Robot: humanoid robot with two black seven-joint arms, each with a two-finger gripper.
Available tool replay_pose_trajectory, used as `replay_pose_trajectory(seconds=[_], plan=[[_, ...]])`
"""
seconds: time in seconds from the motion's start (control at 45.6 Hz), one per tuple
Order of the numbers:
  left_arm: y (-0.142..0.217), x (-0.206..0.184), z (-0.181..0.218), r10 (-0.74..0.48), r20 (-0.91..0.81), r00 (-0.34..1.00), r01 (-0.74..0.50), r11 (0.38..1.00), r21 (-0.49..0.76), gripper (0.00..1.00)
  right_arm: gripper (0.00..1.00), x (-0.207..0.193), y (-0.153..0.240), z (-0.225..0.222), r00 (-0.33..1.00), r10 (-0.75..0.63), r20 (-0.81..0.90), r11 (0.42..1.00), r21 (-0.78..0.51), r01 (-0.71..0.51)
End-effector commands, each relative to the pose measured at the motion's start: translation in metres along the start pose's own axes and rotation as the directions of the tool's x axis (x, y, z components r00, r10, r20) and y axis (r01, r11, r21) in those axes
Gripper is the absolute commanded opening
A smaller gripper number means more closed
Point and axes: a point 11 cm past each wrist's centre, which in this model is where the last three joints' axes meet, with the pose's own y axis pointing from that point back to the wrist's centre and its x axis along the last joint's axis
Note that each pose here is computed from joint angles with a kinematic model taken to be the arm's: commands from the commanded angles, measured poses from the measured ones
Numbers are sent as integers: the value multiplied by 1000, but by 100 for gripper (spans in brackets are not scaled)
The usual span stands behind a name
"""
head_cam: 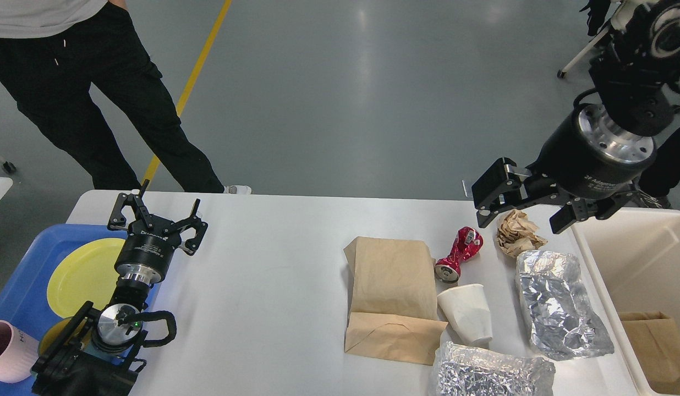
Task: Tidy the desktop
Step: 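Move the right gripper over the brown paper bag, then lower the right gripper and grasp the brown paper bag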
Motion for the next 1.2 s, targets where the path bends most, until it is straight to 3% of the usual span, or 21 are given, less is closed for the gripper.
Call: replay_pose_trajectory(seconds=[0.0,0.241,0.372,0.548,0.701,0.811,0.898,0.942,1.052,1.183], plan=[[0,0,0,-1,1,1000,1,1000,1,97,100,-4,4,-6,1000,4,5,1000,13,-4],[0,0,0,-3,1,1000,3,1000,1,97,100,-2,-7,-9,999,-17,33,999,37,16],[0,0,0,-1,-1,1000,1,1000,1,97,100,8,-51,-11,997,-8,80,1000,30,5],[0,-1,0,-6,-1,1000,6,1000,1,97,100,3,-119,-39,991,8,136,990,135,-27],[0,-1,0,-6,0,1000,6,1000,1,97,100,-16,-175,-74,988,-70,138,979,198,42],[0,-1,0,-6,0,1000,6,1000,1,97,94,-22,-208,-84,903,-144,405,965,261,37],[0,-1,0,-6,0,1000,6,1000,1,97,93,-26,-229,-81,779,-161,607,971,239,15],[0,-1,0,-4,0,1000,4,1000,1,97,88,-33,-238,-84,737,-169,654,974,226,23],[0,0,0,-3,1,1000,3,1000,1,97,87,-36,-263,-75,642,-179,746,977,212,26],[0,0,0,-4,0,1000,4,1000,1,97,95,-39,-300,-60,574,-170,801,981,191,24]])
